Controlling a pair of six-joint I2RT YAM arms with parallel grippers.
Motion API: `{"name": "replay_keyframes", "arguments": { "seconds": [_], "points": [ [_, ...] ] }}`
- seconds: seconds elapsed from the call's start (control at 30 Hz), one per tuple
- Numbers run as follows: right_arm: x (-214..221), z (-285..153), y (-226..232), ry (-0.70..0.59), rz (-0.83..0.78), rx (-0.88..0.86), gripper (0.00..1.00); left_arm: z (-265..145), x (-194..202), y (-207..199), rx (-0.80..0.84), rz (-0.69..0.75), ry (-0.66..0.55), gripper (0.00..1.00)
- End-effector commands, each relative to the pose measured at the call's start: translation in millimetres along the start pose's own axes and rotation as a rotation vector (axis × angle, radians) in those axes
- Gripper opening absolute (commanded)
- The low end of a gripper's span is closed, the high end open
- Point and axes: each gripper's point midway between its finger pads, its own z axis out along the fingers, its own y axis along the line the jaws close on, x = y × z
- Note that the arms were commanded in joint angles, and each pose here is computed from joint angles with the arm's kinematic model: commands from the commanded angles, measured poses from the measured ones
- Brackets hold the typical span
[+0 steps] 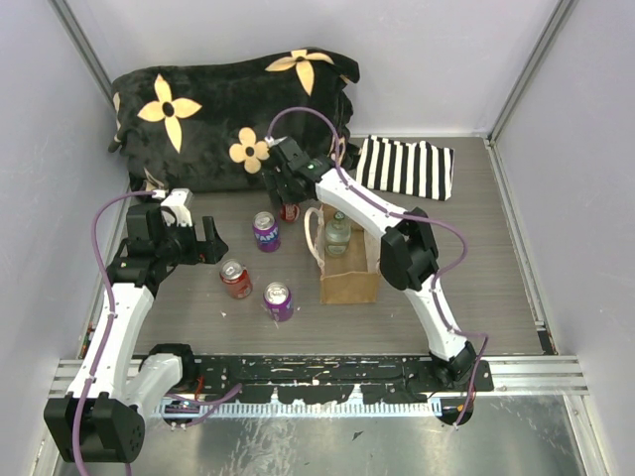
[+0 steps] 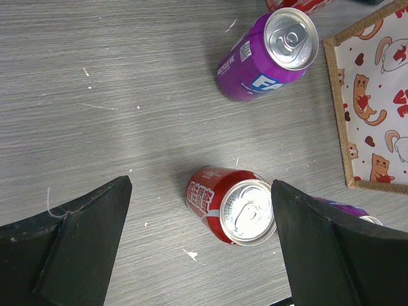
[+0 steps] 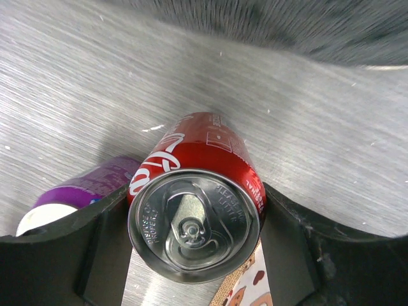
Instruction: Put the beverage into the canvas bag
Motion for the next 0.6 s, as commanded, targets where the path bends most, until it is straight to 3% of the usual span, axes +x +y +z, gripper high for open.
{"name": "replay_keyframes", "arguments": {
  "seconds": [0.0,0.33,0.57],
  "points": [
    [-126.2,-121.3,3.0,-0.431,0.056,-0.058,0.01,-2.4,-3.0,-5.4,0.024,0.006,-0.011,0.98],
    [-177.1,-224.9,-43.3,-0.696,0.142,0.047,0.01,-4.0,-4.8,-7.0,0.029,0.005,-0.016,0.98],
    [-164.1,-269.5,-105.5,-0.709,0.206,0.169,0.01,-3.0,-4.7,-7.3,0.031,0.001,-0.016,0.98]
  ]
}}
